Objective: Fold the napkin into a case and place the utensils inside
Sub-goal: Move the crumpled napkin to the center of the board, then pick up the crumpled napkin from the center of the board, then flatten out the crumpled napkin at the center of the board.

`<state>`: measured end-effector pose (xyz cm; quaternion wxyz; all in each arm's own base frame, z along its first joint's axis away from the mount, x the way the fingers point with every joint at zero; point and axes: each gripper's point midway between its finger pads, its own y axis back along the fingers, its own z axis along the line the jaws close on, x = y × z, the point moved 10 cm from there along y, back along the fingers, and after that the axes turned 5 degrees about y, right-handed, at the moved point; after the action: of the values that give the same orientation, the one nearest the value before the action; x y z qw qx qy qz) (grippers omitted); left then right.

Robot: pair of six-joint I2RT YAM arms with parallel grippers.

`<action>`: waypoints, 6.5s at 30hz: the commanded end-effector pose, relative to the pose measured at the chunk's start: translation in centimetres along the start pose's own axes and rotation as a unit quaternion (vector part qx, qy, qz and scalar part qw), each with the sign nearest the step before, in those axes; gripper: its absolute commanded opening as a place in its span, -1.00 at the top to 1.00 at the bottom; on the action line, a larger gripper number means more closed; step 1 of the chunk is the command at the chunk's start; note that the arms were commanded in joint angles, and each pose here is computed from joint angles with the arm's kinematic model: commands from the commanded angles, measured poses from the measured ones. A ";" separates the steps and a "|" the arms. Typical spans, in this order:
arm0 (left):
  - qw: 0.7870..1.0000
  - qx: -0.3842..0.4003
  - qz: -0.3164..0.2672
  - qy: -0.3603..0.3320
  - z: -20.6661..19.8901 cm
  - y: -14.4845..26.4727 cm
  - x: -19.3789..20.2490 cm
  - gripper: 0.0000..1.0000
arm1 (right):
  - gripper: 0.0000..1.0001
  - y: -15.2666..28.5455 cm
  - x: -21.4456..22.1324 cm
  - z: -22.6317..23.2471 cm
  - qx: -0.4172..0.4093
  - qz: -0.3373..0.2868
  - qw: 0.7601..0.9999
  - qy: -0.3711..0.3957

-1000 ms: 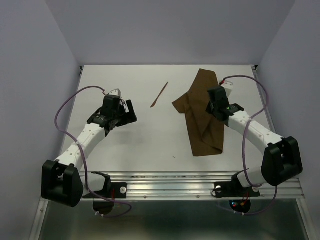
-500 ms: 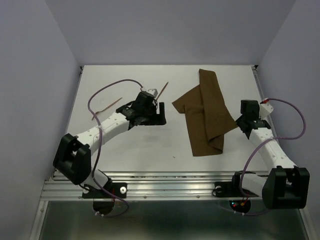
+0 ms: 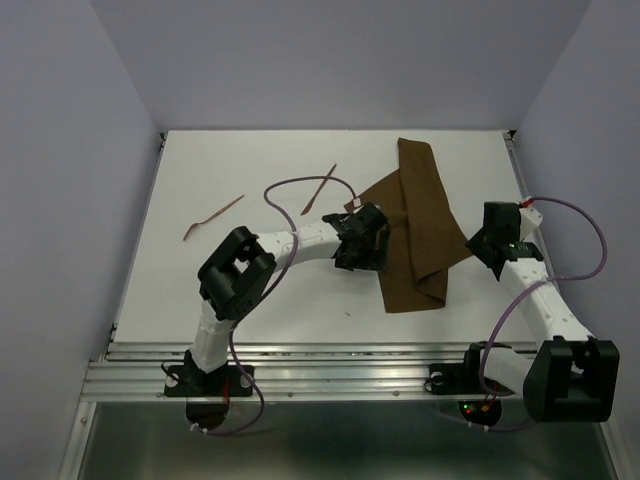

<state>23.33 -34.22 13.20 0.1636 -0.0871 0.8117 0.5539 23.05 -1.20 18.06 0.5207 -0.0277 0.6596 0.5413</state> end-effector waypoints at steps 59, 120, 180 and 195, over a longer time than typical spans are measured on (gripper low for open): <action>0.979 -0.150 -0.041 0.134 9.9 6.7 3.5 -0.54 | -0.42 0.0 7.6 4.3 -0.193 0.146 0.962 0.125; 0.967 -0.057 -0.141 0.206 9.6 9.5 4.6 1.00 | -0.17 -1.0 11.7 5.5 -0.180 0.209 0.945 0.178; 0.918 -0.039 -0.372 0.133 10.0 29.4 -8.1 1.00 | 0.99 17.2 -10.6 9.0 -0.186 -0.203 0.958 0.087; 0.812 0.119 -0.566 0.078 8.1 47.8 -7.5 1.00 | 0.99 34.4 -22.0 3.8 -0.376 -0.370 0.847 -0.062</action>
<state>18.81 -10.15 51.94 0.3435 -0.5574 0.6883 0.3124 16.83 4.01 55.49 0.6764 -0.3923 0.3804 0.4939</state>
